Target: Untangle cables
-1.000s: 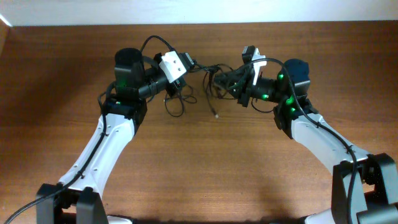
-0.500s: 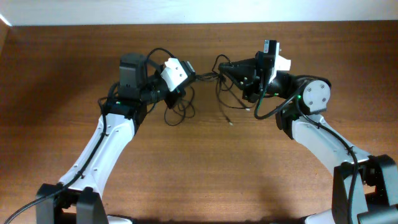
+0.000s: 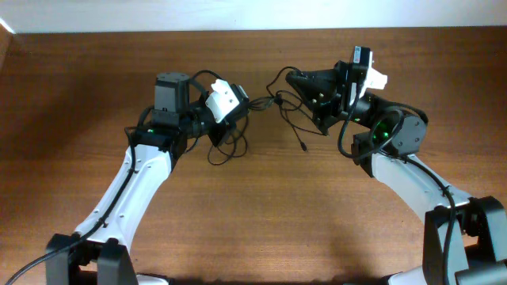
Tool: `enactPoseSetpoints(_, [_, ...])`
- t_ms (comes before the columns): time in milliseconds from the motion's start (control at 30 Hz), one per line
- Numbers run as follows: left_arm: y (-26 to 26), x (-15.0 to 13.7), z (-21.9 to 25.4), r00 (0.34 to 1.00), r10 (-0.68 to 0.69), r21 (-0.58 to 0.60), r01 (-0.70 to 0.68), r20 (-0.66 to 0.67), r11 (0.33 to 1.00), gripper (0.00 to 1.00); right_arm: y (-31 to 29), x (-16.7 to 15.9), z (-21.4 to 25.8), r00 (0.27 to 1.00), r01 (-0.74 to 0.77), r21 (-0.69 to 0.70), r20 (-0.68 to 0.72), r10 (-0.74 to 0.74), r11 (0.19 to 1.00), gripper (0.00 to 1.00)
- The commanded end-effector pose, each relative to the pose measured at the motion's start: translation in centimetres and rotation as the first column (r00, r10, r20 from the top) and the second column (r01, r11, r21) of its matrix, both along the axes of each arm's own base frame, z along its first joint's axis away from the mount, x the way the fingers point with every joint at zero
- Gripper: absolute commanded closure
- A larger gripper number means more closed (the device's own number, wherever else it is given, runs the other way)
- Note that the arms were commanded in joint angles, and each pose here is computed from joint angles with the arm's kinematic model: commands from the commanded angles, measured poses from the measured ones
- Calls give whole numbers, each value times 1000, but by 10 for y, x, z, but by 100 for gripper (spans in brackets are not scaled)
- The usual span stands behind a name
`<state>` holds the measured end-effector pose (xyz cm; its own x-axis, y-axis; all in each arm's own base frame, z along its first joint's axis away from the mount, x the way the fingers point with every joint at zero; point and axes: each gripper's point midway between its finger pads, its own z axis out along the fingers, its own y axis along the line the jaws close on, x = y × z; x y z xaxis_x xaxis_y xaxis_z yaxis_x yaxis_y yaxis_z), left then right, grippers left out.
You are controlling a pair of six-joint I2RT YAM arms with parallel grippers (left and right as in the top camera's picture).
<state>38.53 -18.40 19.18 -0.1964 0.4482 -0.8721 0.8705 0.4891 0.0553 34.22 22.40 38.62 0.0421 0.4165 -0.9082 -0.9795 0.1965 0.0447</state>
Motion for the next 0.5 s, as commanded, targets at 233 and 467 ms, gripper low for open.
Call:
enactPoseSetpoints(233, [11,1,-17,979,-127,215,90,163,972,100,-24,62,-1,924,205,148,-356,-141,968,96])
enactPoseSetpoints(467, [6,-4,-15,976,-152,188,121,158,975,100,-58,93,6,832,391,302,-520,-193,869,96])
